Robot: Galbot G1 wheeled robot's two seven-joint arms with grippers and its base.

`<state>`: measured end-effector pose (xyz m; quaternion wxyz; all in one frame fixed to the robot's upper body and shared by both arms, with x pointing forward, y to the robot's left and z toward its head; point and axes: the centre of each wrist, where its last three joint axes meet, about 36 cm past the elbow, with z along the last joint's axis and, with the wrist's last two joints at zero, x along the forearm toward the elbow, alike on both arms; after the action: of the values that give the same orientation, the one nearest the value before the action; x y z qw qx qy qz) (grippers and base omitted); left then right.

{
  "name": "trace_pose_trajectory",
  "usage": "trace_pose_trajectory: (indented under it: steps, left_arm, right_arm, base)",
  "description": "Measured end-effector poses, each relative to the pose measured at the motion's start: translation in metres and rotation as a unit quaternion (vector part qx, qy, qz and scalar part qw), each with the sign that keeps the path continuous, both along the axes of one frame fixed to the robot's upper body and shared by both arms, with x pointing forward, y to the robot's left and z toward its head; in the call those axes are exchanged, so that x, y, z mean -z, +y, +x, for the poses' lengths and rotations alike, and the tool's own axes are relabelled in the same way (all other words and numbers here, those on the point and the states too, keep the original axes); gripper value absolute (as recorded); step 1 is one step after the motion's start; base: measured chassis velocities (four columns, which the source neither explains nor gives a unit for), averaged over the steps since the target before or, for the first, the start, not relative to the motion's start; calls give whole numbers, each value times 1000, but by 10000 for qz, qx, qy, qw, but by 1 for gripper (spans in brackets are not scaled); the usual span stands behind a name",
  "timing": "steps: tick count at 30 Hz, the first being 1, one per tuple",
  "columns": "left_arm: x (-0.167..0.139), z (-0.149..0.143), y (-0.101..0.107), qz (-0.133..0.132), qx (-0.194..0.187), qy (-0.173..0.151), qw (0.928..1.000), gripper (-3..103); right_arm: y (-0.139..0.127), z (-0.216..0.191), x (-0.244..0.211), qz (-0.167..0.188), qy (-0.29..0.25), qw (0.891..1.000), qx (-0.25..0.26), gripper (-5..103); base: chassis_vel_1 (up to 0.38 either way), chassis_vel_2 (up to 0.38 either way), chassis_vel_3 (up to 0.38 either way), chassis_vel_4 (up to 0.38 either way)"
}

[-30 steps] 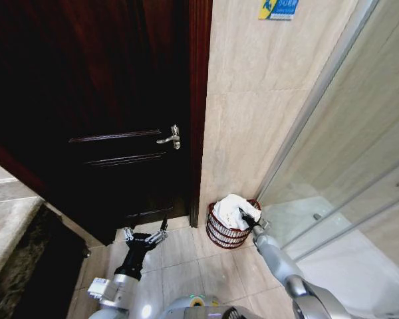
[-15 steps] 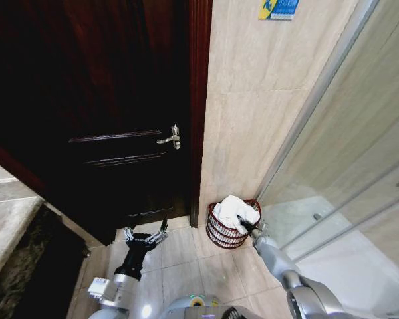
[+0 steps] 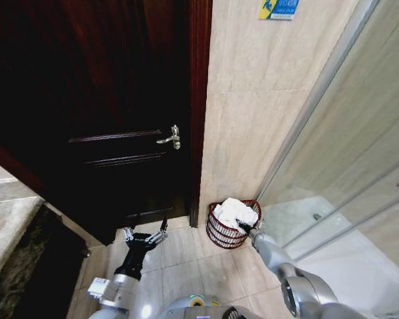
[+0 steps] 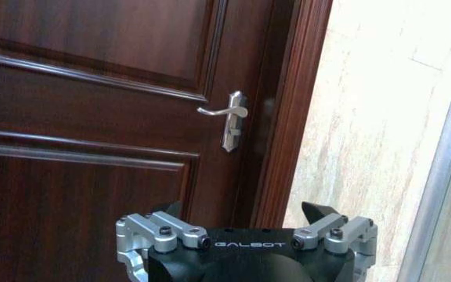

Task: Discard the used towel into the hamper.

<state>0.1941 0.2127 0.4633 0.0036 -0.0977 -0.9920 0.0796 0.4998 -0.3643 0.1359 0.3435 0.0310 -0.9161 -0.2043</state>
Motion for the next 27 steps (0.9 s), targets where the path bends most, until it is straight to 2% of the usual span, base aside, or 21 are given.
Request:
trace_pose_trajectory:
  steps: [7, 12, 14, 16, 19, 21, 23, 24, 27]
  left_arm:
    - [0, 0, 0, 0, 0, -1, 10000, 100]
    - [0, 0, 0, 0, 0, 0, 10000, 100]
    - [0, 0, 0, -1, 0, 0, 10000, 100]
    - [0, 0, 0, 0, 0, 0, 10000, 100]
    - [0, 0, 0, -1, 0, -1, 10000, 100]
    - [0, 0, 0, -1, 0, 0, 10000, 100]
    - [0, 0, 0, 0, 0, 0, 10000, 100]
    - [0, 0, 0, 0, 0, 0, 10000, 100]
    - [0, 0, 0, 0, 1, 0, 10000, 100]
  right_arm:
    - [3, 16, -8, -10, 326, 9995, -5, 8]
    - [0, 15, -9, -10, 284, 9996, -31, 8]
    - [-2, 11, -10, -65, 57, 9999, -108, 4]
    - [-6, 9, -12, -147, -129, 9996, -216, 8]
    - [-13, -1, -21, -311, -732, 9953, -559, 24]
    - [-15, -5, -25, -336, -879, 9935, -639, 24]
    - [-16, -16, -31, -362, -1132, 9898, -781, 35]
    - [-16, -16, -31, -362, -1132, 9898, -781, 35]
    - [-21, -40, -35, -511, -1552, 9817, -974, 51]
  base:
    - [0, 0, 0, 0]
    - [0, 0, 0, 0]
    - [0, 0, 0, 0]
    - [0, 0, 0, 0]
    - [0, 0, 0, 0]
    - [0, 0, 0, 0]
    - [0, 0, 0, 0]
    - [0, 0, 0, 0]
    - [0, 0, 0, 0]
